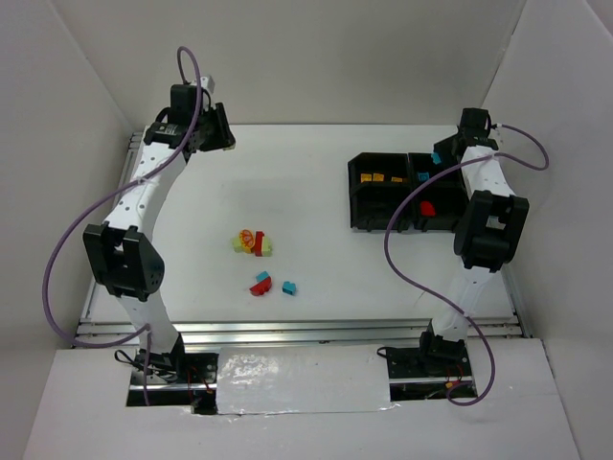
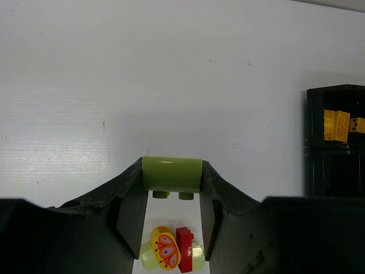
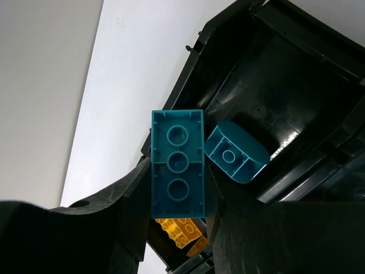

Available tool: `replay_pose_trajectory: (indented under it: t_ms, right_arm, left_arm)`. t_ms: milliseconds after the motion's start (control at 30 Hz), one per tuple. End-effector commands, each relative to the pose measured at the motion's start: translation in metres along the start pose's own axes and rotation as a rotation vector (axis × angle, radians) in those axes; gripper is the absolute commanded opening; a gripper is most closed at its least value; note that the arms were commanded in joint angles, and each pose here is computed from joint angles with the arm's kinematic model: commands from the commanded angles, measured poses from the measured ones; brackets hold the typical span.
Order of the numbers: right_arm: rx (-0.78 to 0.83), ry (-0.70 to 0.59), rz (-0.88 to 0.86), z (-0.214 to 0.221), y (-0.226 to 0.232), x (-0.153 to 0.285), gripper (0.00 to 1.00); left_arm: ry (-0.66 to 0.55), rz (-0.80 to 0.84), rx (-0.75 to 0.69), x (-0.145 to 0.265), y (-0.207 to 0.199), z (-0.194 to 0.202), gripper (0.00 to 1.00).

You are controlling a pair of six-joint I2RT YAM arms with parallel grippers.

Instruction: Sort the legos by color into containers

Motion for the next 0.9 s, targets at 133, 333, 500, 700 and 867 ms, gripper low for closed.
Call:
replay_pose_trajectory:
  t_ms: [133,333,500,700,867]
  right_arm:
    - [0.011,-0.047,-0.023,-0.013,0.013,0.014,0.90]
    - [0.017,-0.068,-0.047,-0.020,0.021,0.028,0.94]
    - [0.071,-0.089,-0.196,-0.030,0.049,0.066,0.94]
    - [0.125,-0.017,-0.333,-0.027,0.064,0.105,0.95]
    - [0.109,0.013,-0.283,-0.015,0.037,0.137,0.95]
  left_arm:
    - [-0.096,0.019,-0.051,0.032,-0.009,-0.019,0.00]
    - [-0.090,0.065,-0.053,0.033,-0.014,-0.020,0.00]
    - [-0.077,0.168,-0.049,0.036,-0.024,-0.017,0.00]
    - [-0.006,0.378,-0.108,0.029,-0.054,0.001,0.00]
    - [0.052,0.553,-0.197,0.011,-0.110,0.020,0.00]
Point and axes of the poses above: each gripper's point midway between its finger pads, its own x axis back along the fingers, its own y axis along the line the jaws close on, z = x × y, the point moved 9 cm from there along x, back along the fingers, and after that the axes turned 4 degrees about -x, right-handed, at the moved point
